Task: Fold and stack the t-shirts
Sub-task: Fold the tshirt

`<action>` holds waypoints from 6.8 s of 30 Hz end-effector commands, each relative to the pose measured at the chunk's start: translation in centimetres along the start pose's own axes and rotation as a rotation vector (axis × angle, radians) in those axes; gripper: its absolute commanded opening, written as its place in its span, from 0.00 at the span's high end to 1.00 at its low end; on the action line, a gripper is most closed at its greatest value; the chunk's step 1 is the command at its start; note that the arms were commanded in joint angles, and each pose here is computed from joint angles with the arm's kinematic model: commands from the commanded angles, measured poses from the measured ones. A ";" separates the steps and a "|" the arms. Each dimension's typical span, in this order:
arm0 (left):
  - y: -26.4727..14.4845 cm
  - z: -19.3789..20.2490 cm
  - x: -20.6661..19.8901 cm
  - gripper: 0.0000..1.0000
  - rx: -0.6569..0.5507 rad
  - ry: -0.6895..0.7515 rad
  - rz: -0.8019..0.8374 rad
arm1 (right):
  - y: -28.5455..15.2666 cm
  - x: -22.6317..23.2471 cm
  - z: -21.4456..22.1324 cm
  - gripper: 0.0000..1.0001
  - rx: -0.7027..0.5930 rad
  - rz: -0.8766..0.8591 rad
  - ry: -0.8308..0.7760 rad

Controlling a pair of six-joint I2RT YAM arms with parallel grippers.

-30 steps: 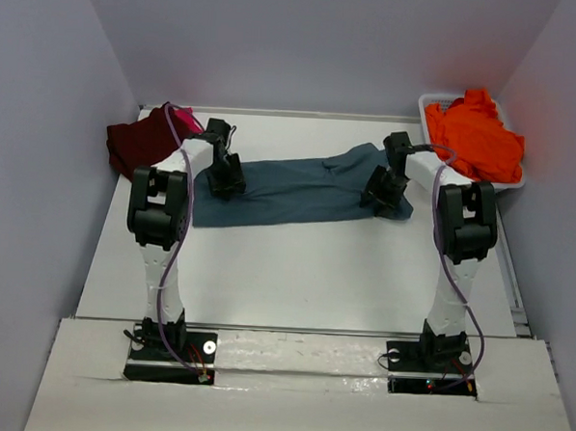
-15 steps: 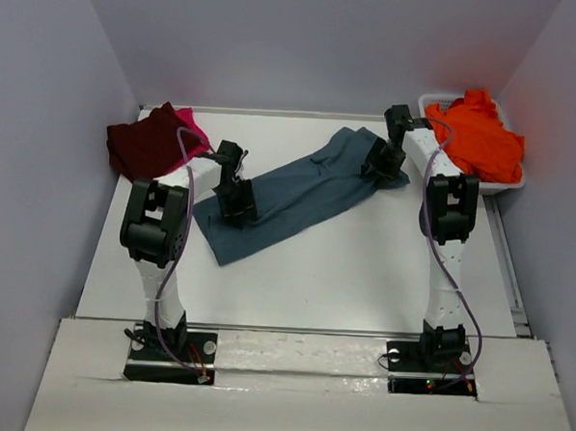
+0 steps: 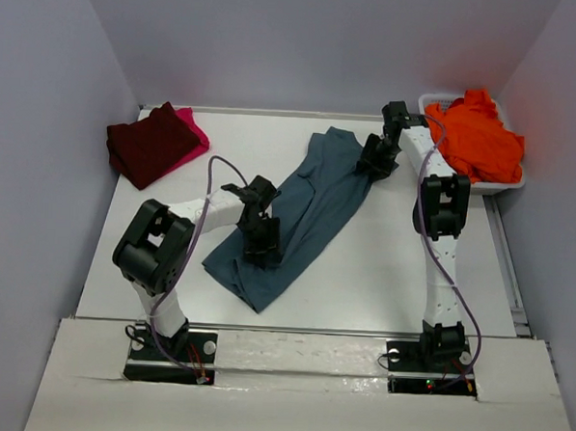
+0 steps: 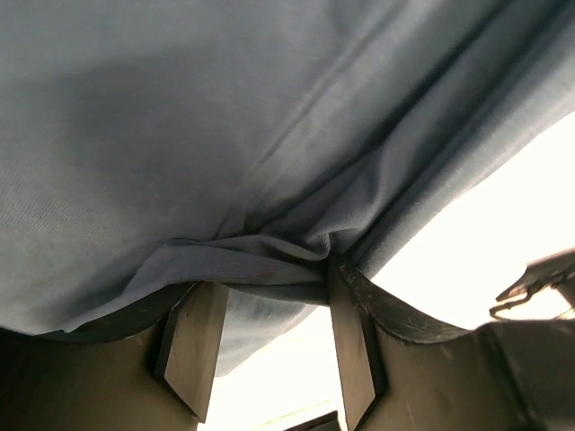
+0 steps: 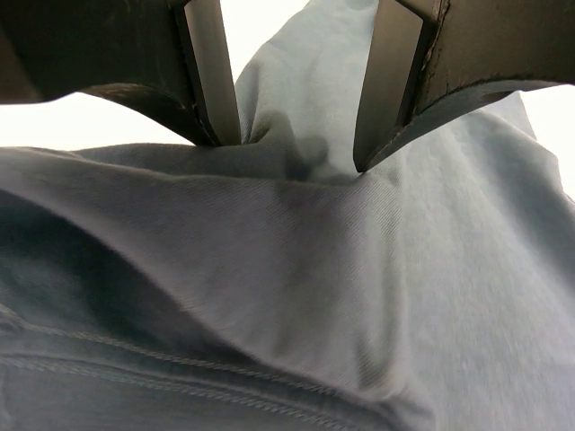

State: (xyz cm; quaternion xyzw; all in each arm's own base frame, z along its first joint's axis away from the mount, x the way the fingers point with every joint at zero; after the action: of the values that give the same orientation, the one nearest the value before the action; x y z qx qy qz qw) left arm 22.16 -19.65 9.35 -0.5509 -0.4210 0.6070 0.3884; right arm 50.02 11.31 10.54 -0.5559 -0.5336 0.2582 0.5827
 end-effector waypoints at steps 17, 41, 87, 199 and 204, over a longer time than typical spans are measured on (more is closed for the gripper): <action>-6.6 0.9 -2.1 0.41 -0.221 -0.004 -0.064 | -4.1 1.7 0.0 0.36 -0.046 -0.120 -0.106; -7.5 -3.7 -9.4 0.43 -0.331 0.376 -0.041 | -7.7 2.4 3.3 0.37 -0.019 -0.216 -0.069; 0.0 -4.7 -4.3 0.42 -0.022 0.295 -0.128 | 0.5 1.3 0.1 0.38 0.015 -0.204 -0.059; -3.8 6.8 3.8 0.42 0.014 0.160 -0.242 | 7.2 -2.0 -3.9 0.12 0.120 -0.496 0.107; -3.3 6.2 3.7 0.42 0.003 0.174 -0.287 | 7.2 -2.0 -4.0 0.12 0.119 -0.496 0.105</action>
State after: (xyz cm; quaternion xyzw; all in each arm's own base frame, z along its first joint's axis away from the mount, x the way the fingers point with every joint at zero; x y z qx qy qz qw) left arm 14.62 -15.19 10.87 -0.5240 -0.4464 0.5189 0.5068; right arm 55.26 10.75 9.39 -0.3267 -0.6377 0.0690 0.6941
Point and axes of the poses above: each gripper's point midway between its finger pads, its own y axis out along the fingers, its own x axis along the line the jaws close on, z = x × y, the point moved 7 cm from there along -y, back along the fingers, and after that the axes turned 1 degree about -y, right-handed, at the moved point
